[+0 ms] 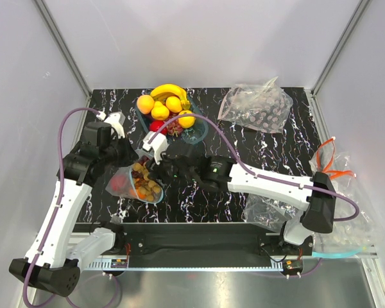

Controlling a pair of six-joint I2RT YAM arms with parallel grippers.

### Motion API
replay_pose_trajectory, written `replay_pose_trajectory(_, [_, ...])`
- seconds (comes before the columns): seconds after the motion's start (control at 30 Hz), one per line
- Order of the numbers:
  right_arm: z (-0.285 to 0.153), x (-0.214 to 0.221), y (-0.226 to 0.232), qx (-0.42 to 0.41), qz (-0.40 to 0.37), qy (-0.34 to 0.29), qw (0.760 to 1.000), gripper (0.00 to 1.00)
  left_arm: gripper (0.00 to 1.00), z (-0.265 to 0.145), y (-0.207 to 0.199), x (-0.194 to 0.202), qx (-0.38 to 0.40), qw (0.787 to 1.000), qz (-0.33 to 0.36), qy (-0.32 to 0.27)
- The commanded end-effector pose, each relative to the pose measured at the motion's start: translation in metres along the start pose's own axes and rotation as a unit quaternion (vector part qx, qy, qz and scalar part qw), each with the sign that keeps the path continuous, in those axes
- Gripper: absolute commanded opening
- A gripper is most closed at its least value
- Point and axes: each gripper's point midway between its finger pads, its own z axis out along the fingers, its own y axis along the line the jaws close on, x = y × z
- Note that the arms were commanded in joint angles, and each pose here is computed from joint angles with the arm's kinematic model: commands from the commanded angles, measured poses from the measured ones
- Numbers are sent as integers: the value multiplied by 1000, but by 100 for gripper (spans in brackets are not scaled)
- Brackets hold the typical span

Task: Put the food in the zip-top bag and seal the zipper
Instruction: Place the fake fruit in the zipper food storage bag, then adjust the zipper food storage bag at the center of the board.

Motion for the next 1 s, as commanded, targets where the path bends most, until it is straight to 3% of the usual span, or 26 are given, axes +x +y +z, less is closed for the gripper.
replay_pose_trajectory(0.0, [-23,-3,-8,21,50,8,999,45,9,-8,-5,-22,8,999,12,-38])
replay_pose_trajectory(0.3, [-14,45,-5,19,117,42,992,38,9,-10,-4,-24,5,999,12,-43])
replay_pose_trajectory(0.7, [24,68,-6,29,150,45,987,42,9,-10,-2,-25,-1,999,13,-44])
replay_pose_trajectory(0.9, [31,78,-21,73,149,52,985,30,9,-11,-1,-25,-4,999,14,-44])
replay_pose_trajectory(0.97, [31,78,-26,86,150,48,984,21,9,-11,-1,-25,-5,999,16,-46])
